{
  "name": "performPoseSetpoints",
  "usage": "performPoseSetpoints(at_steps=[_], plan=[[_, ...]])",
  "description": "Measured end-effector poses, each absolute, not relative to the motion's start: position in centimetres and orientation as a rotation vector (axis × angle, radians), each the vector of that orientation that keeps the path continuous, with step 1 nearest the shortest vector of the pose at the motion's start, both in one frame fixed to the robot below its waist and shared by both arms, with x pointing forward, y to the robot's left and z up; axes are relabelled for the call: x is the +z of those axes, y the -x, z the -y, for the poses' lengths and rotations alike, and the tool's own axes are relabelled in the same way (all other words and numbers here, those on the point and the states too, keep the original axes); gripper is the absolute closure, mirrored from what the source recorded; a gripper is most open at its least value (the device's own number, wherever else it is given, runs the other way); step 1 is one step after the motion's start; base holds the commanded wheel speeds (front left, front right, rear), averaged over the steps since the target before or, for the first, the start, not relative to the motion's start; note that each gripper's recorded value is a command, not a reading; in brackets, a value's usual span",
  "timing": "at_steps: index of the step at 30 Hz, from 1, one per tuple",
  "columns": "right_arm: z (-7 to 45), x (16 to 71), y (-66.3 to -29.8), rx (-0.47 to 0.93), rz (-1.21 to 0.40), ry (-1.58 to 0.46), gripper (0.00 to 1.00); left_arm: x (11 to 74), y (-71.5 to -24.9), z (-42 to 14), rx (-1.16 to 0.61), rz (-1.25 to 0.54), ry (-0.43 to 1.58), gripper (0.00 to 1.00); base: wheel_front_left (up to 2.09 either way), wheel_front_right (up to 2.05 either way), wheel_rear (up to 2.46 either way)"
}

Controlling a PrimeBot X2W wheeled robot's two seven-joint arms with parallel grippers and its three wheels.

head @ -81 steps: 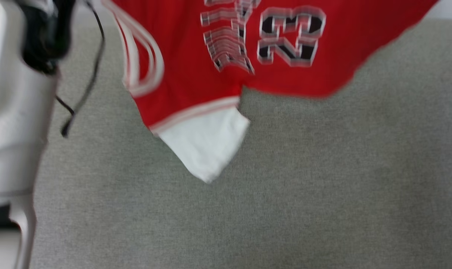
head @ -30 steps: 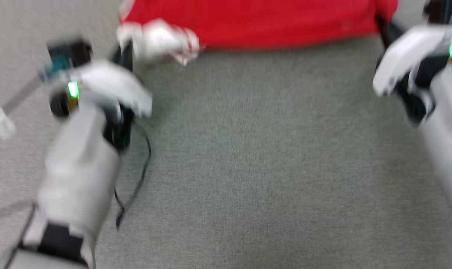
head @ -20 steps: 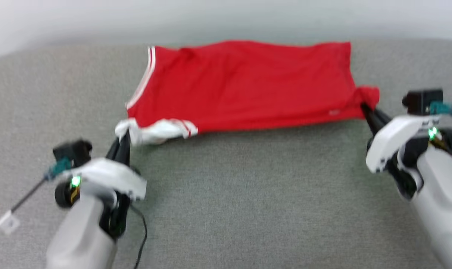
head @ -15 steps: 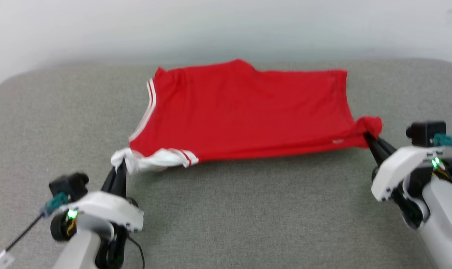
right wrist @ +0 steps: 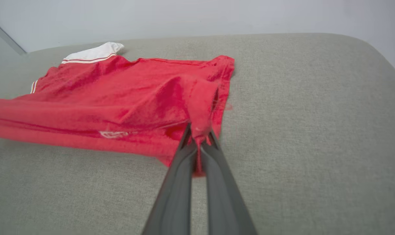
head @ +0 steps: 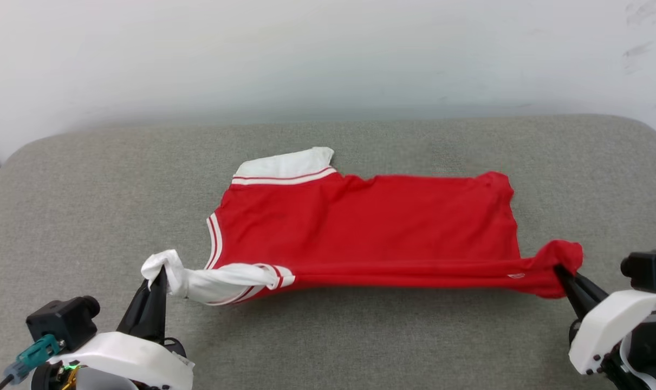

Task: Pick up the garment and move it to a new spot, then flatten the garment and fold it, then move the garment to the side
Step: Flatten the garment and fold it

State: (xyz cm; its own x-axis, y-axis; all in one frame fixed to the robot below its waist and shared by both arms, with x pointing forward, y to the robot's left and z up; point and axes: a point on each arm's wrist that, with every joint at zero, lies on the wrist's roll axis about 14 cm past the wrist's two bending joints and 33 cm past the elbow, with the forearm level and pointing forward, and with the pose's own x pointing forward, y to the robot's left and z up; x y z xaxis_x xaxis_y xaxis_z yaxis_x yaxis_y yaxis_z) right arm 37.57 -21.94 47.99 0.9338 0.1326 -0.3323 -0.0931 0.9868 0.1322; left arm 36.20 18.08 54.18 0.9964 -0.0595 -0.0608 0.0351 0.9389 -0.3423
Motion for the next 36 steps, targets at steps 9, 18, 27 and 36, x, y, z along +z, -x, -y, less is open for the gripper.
performPoseSetpoints(at_steps=[9,18,27,36], plan=[[21.2,45.9,-36.8,0.093,-0.525,-0.111,1.0,51.2,-38.4,-17.0,-0.083,-0.202,0.369,1.0,0.0,0.0,0.0],[20.0,41.9,-40.6,0.121,-0.651,-0.102,1.0,46.8,-44.0,-16.2,-0.117,-0.297,0.376,1.0,0.0,0.0,0.0],[19.5,37.9,-42.2,0.133,-0.707,-0.109,0.64,40.7,-45.3,-15.6,-0.109,-0.458,0.404,1.0,0.0,0.0,0.0],[19.2,39.0,-42.8,0.157,-0.582,-0.101,0.0,39.7,-44.7,-15.4,-0.124,-0.499,0.414,0.0,0.0,0.0,0.0]])
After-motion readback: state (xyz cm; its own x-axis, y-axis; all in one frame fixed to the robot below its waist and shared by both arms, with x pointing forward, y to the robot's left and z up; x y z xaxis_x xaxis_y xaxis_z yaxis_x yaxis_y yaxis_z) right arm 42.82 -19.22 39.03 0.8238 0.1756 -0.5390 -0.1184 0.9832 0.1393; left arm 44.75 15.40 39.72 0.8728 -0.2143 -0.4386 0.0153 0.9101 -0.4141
